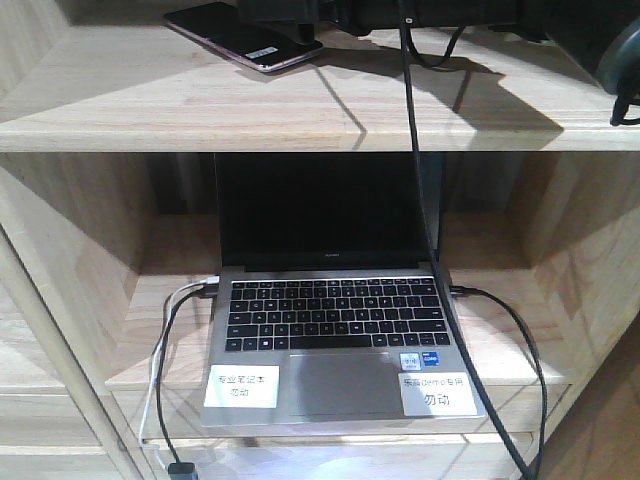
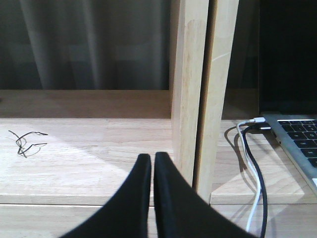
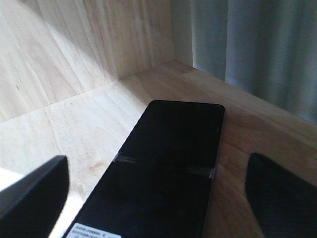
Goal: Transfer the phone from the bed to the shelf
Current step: 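Lower the phone onto the upper shelf and open the right gripper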
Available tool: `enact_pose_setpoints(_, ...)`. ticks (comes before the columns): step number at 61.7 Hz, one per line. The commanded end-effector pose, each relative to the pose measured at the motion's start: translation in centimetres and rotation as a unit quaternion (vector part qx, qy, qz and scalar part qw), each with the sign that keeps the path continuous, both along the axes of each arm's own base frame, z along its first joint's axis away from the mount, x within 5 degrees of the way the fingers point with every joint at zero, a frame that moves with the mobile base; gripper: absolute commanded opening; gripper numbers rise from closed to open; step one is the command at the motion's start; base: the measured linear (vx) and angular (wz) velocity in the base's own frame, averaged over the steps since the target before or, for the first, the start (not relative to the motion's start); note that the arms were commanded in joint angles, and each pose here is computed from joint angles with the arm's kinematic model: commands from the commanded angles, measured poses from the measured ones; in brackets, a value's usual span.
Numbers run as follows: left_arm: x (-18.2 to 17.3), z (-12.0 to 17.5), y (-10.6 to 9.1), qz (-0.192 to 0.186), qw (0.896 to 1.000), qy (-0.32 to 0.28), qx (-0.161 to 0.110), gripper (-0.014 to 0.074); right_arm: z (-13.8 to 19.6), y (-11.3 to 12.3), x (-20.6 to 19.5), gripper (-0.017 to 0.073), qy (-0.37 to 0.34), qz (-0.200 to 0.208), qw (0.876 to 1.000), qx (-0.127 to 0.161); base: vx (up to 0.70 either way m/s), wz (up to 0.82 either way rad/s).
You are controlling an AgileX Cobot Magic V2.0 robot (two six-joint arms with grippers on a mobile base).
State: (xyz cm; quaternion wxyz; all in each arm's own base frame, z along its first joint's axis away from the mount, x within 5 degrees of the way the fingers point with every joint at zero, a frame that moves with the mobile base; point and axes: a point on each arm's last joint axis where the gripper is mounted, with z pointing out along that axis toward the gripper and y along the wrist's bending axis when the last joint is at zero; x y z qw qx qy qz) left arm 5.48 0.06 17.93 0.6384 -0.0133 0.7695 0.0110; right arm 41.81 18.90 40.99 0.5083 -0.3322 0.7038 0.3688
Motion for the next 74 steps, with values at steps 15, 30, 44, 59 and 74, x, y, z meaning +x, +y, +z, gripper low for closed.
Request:
enact_pose_setpoints(15, 0.1, 0.6, 0.0, 0.003, 0.999, -0.037, -0.005, 0.0001, 6.1, -1.5, -3.4, 0.0623, -0.056, -0.023, 0.998, 0.032, 0.0, 0.0)
enact_pose_setpoints(30, 0.1, 0.6, 0.0, 0.003, 0.999, -0.037, -0.005, 0.0001, 7.9, -2.4, -5.8, 0.0528, -0.068, -0.022, 0.997, -0.015, 0.0, 0.0)
enact_pose_setpoints(44, 0.1, 0.6, 0.0, 0.003, 0.999, -0.037, -0.005, 0.0001, 9.6, -3.4, -8.0, 0.0415, -0.061, -0.046, 0.996, -0.037, 0.0, 0.0)
enact_pose_setpoints(59, 0.1, 0.6, 0.0, 0.003, 0.999, -0.037, -0.005, 0.0001, 10.4, -4.5, -10.4, 0.0295, -0.063, -0.076, 0.994, -0.035, 0.0, 0.0)
enact_pose_setpoints(74, 0.1, 0.6, 0.0, 0.003, 0.999, -0.037, -0.005, 0.0001, 8.6, -6.7, -13.6, 0.0186, -0.091, -0.154, 0.984, -0.018, 0.0, 0.0)
